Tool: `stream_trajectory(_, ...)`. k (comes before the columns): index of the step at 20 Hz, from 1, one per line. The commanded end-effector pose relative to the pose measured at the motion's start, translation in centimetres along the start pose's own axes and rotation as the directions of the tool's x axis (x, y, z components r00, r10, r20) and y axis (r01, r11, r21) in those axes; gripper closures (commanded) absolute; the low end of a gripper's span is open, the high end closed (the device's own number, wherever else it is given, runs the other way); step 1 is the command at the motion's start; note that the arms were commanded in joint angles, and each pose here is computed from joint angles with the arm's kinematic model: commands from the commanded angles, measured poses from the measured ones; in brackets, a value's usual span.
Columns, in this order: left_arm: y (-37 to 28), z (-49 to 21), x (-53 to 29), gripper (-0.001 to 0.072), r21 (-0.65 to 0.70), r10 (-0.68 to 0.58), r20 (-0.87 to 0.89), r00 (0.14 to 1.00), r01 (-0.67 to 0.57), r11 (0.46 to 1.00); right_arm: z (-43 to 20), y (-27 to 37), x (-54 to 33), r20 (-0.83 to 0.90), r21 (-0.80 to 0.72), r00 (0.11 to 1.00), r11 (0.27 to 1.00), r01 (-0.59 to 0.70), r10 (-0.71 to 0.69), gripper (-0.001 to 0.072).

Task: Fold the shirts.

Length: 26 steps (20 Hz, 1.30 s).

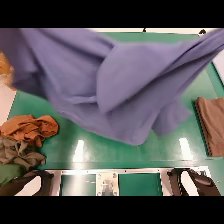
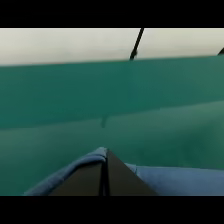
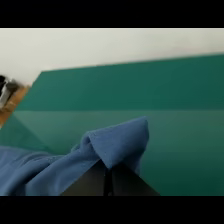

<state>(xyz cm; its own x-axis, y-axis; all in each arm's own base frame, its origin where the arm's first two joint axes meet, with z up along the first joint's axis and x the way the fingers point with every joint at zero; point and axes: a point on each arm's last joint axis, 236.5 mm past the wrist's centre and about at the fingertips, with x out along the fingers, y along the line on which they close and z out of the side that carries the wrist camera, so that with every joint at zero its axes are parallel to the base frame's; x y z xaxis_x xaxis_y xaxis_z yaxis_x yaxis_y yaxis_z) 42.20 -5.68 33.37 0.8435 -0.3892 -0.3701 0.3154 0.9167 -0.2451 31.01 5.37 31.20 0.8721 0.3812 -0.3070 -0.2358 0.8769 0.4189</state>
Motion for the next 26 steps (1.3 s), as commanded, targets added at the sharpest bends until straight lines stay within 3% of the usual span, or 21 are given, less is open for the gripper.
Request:
stream_trajectory(1,5.0,-11.1,11.7,0.0685,-0.129,-0.066,-0.224,0.972,0.038,0.991,-11.8,-7.3,6.8,-0.186,0.239,0.982,0.967,0.083,-0.038,0.0696)
stream_trajectory(5,5.3,-20.2,24.1,0.0685,-0.301,-0.192,-0.291,0.937,0.1,0.948,-23.6,-16.7,12.4,-0.308,0.375,0.927,0.868,0.325,-0.215,0.0696)
stream_trajectory(8,4.2,-22.4,28.4,0.0684,-0.429,-0.267,-0.263,0.927,0.135,0.893,-25.4,-20.0,14.7,-0.366,0.388,0.893,0.829,0.403,-0.263,0.0696)
stream_trajectory(9,4.0,-22.4,28.7,0.0652,-0.444,-0.283,-0.259,0.924,0.146,0.884,-25.3,-20.5,15.5,-0.379,0.379,0.888,0.831,0.407,-0.262,0.0695)
stream_trajectory(10,3.9,-21.9,28.6,0.0322,-0.453,-0.292,-0.252,0.923,0.154,0.878,-25.1,-20.7,16.2,-0.388,0.353,0.886,0.847,0.398,-0.255,0.0686)
stream_trajectory(11,3.6,-21.2,28.0,0.0064,-0.481,-0.32,-0.254,0.913,0.168,0.861,-24.5,-20.8,16.7,-0.388,0.319,0.888,0.867,0.382,-0.249,0.0593)
stream_trajectory(12,3.4,-20.3,26.6,0.0059,-0.516,-0.372,-0.268,0.889,0.194,0.835,-23.5,-20.9,17.0,-0.385,0.273,0.889,0.89,0.365,-0.246,0.0479)
stream_trajectory(14,3.1,-18.1,22.7,0.0058,-0.585,-0.483,-0.302,0.822,0.24,0.775,-20.2,-21.9,16.2,-0.385,0.181,0.883,0.917,0.355,-0.267,0.0408)
stream_trajectory(16,3.4,-16.5,18.2,0.0059,-0.64,-0.553,-0.341,0.76,0.242,0.729,-16.5,-23.0,14.6,-0.388,0.103,0.873,0.927,0.359,-0.295,0.0256)
stream_trajectory(17,3.6,-16.4,16.2,0.0058,-0.66,-0.563,-0.366,0.741,0.22,0.718,-15.2,-23.2,13.9,-0.389,0.094,0.872,0.929,0.357,-0.296,0.0215)
stream_trajectory(21,3.4,-22.5,10.6,0.0058,-0.583,-0.432,-0.62,0.655,-0.017,0.812,-14.4,-22.7,13.4,-0.409,0.099,0.871,0.935,0.34,-0.273,0.0212)
stream_trajectory(26,-4.4,-34.9,8.1,0.0058,-0.597,-0.399,-0.657,0.639,-0.118,0.794,-14.8,-22.4,13.6,-0.417,0.114,0.869,0.934,0.34,-0.265,0.0213)
